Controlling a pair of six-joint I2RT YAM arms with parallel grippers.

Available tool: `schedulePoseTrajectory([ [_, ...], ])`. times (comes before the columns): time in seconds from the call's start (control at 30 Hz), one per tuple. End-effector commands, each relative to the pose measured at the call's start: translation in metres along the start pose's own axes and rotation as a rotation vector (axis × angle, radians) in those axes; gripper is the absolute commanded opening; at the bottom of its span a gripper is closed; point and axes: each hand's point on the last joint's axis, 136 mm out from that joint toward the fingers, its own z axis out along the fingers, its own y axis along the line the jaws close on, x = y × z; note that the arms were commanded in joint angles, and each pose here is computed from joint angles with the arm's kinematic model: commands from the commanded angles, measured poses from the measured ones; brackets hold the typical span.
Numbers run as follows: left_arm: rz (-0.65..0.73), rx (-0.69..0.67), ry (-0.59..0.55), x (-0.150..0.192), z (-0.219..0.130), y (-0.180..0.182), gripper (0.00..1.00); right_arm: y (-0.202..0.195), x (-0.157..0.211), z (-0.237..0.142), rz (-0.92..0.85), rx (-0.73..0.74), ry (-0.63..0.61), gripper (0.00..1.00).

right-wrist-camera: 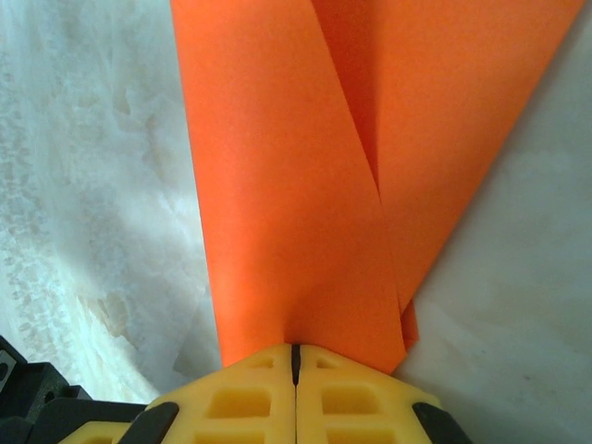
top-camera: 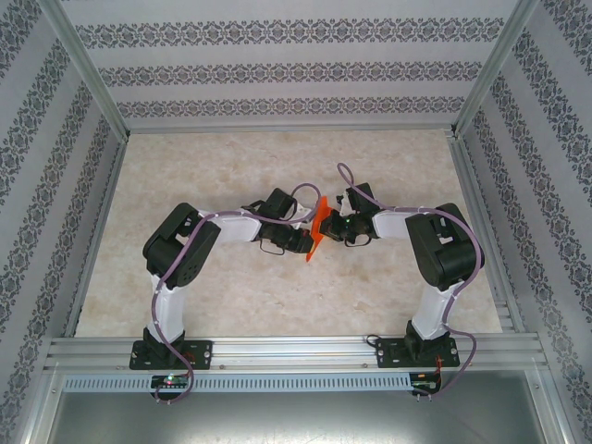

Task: Fold a paper plane with a square sheet of paper (pick it up from the middle)
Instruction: Fold the wing for the fifth time at the center of the table.

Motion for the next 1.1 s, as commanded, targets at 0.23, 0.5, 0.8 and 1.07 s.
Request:
schedulePoseTrajectory([
  [0.23, 0.002, -0.118, 0.269, 0.082, 0.001, 0.007, 0.06, -0.056, 0.019, 0.007, 0.044, 0.222, 0.027, 0.06],
  [0.5, 0.046, -0.176, 0.312, 0.096, -0.001, 0.007, 0.05, -0.059, 0.022, 0.008, 0.043, 0.236, 0.032, 0.06],
  [0.8, 0.069, -0.175, 0.344, 0.108, -0.004, -0.002, 0.05, -0.062, 0.024, 0.009, 0.045, 0.239, 0.036, 0.05],
  [1.07, 0.08, -0.157, 0.359, 0.115, -0.006, -0.011, 0.05, -0.062, 0.025, 0.01, 0.044, 0.235, 0.037, 0.05],
])
